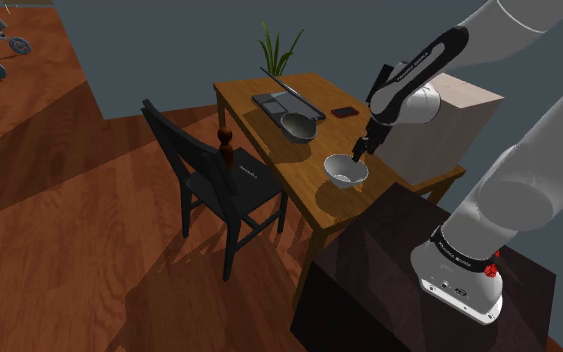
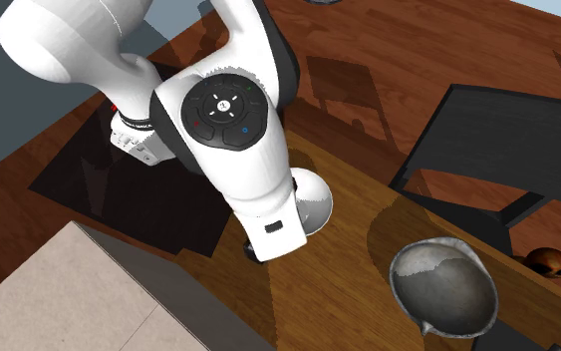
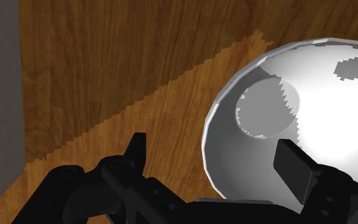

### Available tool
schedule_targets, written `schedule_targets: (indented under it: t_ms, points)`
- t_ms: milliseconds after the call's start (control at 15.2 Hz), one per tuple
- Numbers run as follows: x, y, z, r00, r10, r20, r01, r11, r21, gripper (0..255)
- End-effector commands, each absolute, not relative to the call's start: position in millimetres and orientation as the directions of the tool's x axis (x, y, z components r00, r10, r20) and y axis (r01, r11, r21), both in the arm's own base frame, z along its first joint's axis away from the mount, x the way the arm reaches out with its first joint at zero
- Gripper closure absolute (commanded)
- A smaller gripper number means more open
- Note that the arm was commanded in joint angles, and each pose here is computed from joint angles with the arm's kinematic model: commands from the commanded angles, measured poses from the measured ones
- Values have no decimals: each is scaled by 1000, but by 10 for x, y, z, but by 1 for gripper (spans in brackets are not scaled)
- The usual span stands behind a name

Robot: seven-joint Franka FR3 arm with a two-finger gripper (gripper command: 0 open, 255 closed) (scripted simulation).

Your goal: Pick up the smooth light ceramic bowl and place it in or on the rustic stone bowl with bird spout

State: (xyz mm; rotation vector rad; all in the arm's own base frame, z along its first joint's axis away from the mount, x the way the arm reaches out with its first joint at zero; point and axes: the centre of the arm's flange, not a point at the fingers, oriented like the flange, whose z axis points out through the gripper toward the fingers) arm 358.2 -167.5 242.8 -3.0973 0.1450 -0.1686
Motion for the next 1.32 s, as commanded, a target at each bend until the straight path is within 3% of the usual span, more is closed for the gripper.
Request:
schedule_targets:
  t_ms: [0, 462, 528, 1254]
  points:
    - [3594, -1678, 2344, 990, -96, 107, -92, -995, -40, 0]
    - [3594, -1678, 2344, 990, -96, 107, -92, -995, -40, 0]
    - [3594, -1678, 2344, 990, -96, 107, -92, -995, -40, 255]
    - [3594, -1678, 2449, 990, -96, 107, -92, -995, -40, 255]
